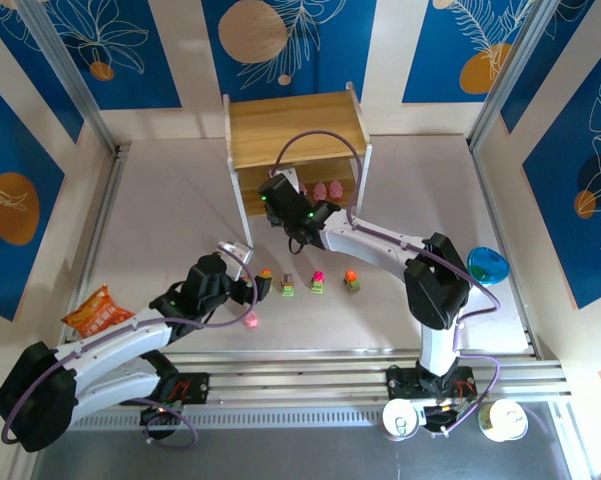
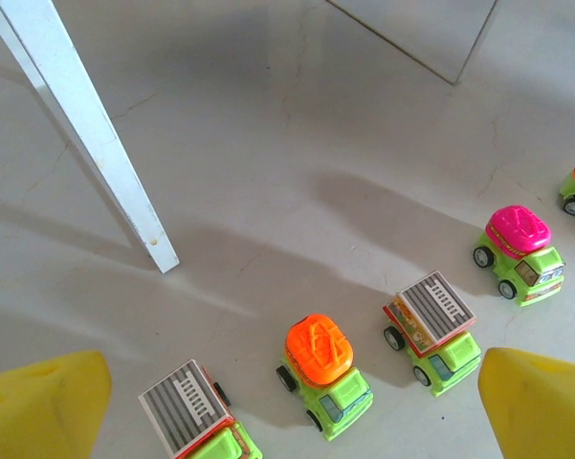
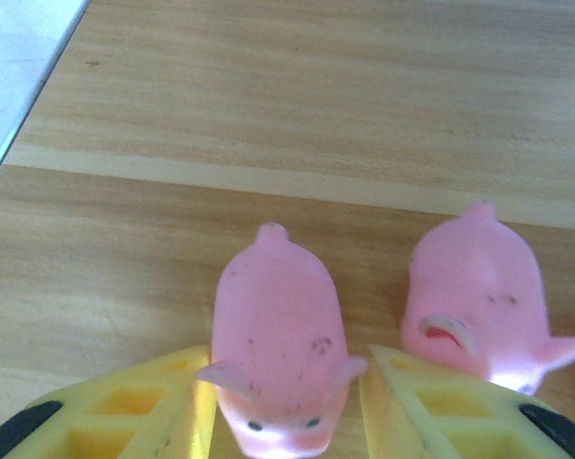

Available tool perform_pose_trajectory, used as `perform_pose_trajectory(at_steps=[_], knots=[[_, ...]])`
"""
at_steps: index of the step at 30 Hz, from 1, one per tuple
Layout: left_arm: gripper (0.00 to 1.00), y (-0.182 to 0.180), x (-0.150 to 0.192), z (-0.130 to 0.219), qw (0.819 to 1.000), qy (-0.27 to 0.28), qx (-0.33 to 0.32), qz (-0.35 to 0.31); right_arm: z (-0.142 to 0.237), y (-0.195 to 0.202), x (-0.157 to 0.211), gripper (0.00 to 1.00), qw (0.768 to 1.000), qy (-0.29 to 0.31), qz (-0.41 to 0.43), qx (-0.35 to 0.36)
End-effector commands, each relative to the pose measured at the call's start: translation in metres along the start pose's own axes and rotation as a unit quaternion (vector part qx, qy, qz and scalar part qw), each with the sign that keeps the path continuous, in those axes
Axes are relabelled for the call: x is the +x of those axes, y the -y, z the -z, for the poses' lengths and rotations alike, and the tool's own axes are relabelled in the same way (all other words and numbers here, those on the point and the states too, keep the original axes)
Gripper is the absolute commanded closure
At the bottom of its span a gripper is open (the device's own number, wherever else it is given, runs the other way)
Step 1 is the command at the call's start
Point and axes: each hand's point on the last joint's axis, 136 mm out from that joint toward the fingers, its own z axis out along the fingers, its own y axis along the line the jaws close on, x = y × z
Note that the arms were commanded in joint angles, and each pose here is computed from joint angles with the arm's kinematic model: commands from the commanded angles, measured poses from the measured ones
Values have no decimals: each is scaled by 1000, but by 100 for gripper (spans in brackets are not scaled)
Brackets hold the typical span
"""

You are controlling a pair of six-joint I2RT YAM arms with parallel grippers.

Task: Place and organize the plastic toys onto the shelf

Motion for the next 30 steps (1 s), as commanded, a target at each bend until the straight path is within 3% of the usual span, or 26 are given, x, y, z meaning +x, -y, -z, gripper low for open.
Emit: perform_pose_trajectory(at_steps=[1, 17, 30], knots=[[2, -1, -3, 2, 1000, 10, -7, -4, 25, 3, -13, 55, 1000, 24, -4, -7], [1, -16, -3, 6, 999, 11, -47, -1, 67, 7, 7, 51, 999, 27, -1, -18], [2, -41, 5, 7, 994, -10, -103, 21, 111, -10, 68, 51, 999, 1, 9, -36]])
